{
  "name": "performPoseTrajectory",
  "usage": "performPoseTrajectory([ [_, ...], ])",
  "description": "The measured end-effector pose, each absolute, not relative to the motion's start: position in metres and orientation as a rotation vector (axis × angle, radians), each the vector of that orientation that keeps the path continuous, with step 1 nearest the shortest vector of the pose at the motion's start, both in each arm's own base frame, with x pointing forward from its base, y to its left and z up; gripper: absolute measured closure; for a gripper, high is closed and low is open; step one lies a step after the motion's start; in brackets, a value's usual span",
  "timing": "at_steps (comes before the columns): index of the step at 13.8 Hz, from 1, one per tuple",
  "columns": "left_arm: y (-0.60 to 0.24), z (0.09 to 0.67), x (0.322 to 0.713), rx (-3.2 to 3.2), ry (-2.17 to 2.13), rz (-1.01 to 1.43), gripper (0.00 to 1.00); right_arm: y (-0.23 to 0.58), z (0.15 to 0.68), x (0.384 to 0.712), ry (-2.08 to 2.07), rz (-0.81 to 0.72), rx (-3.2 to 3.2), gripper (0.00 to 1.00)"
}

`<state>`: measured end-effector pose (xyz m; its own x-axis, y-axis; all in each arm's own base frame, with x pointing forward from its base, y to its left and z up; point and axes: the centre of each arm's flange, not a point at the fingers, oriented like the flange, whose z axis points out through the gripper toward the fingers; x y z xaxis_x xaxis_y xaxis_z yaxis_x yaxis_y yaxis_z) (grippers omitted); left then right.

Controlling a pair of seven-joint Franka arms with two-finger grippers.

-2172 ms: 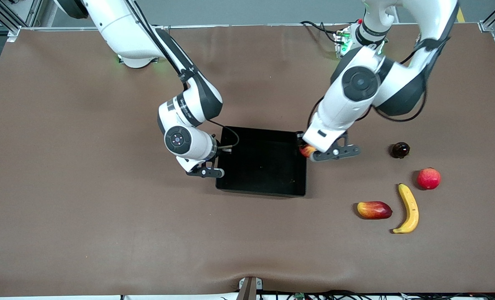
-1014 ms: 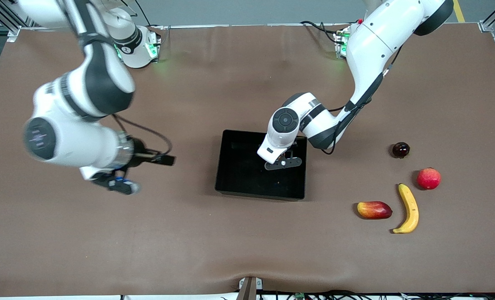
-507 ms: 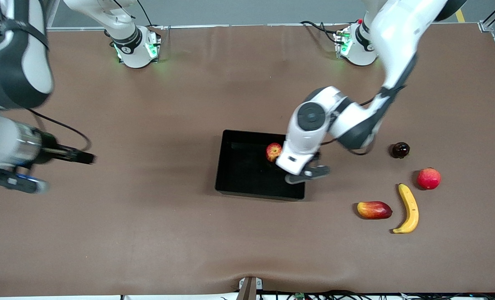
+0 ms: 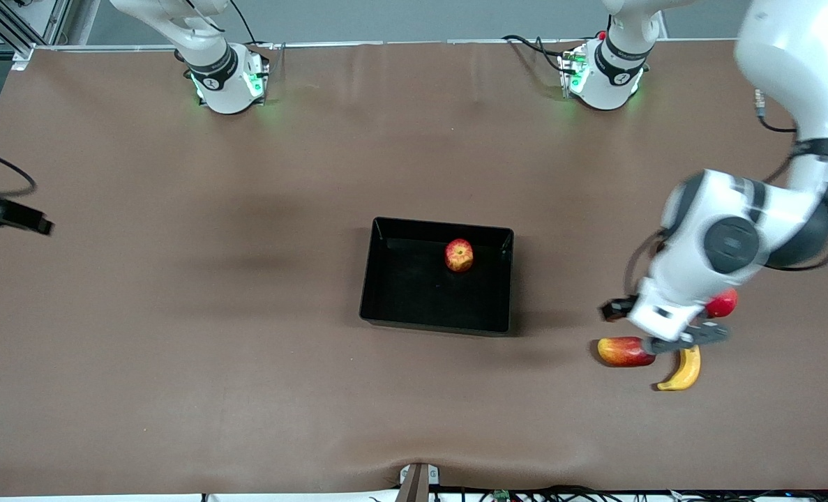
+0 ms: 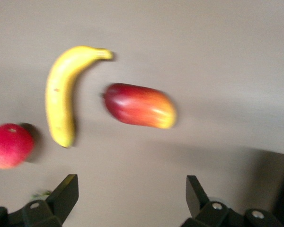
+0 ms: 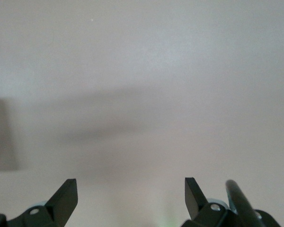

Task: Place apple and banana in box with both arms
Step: 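Move the left gripper to the yellow banana and grasp it, then carry the banana with the left gripper over the black box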

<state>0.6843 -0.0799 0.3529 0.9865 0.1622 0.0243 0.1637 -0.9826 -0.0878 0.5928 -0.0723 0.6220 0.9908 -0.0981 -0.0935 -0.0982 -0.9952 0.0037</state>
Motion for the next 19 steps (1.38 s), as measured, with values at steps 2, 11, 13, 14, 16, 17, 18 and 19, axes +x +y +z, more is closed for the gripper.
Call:
performPoseTrajectory([
  [2, -0.021, 0.33, 0.692, -3.064, -0.215, 0.0, 0.0, -0.069, 0.639, 0.567, 0.085, 0.125, -3.122, 0.0],
  [11, 0.082, 0.21, 0.707, -3.12, -0.097, -0.112, 0.0, -0.041, 0.664, 0.553, 0.002, 0.044, -3.132, 0.0],
  [13, 0.09, 0.192, 0.706, -3.117, -0.104, -0.12, 0.14, -0.042, 0.67, 0.553, 0.007, 0.019, -3.138, 0.0],
  [14, 0.09, 0.187, 0.706, -3.121, -0.105, -0.126, 0.14, -0.043, 0.68, 0.552, 0.009, -0.015, -3.14, 0.0],
  [16, 0.089, 0.182, 0.706, -3.124, -0.103, -0.132, 0.32, -0.043, 0.693, 0.548, 0.01, -0.028, -3.14, 0.0],
  [17, 0.089, 0.183, 0.707, -3.123, -0.103, -0.138, 0.43, -0.043, 0.692, 0.545, 0.011, 0.006, -3.138, 0.0],
  [18, 0.09, 0.186, 0.709, -3.12, -0.104, -0.152, 0.56, -0.043, 0.69, 0.543, 0.011, 0.032, -3.137, 0.0],
  [19, 0.091, 0.191, 0.712, -3.115, -0.102, -0.172, 0.65, -0.043, 0.689, 0.542, 0.01, 0.045, -3.136, 0.0],
])
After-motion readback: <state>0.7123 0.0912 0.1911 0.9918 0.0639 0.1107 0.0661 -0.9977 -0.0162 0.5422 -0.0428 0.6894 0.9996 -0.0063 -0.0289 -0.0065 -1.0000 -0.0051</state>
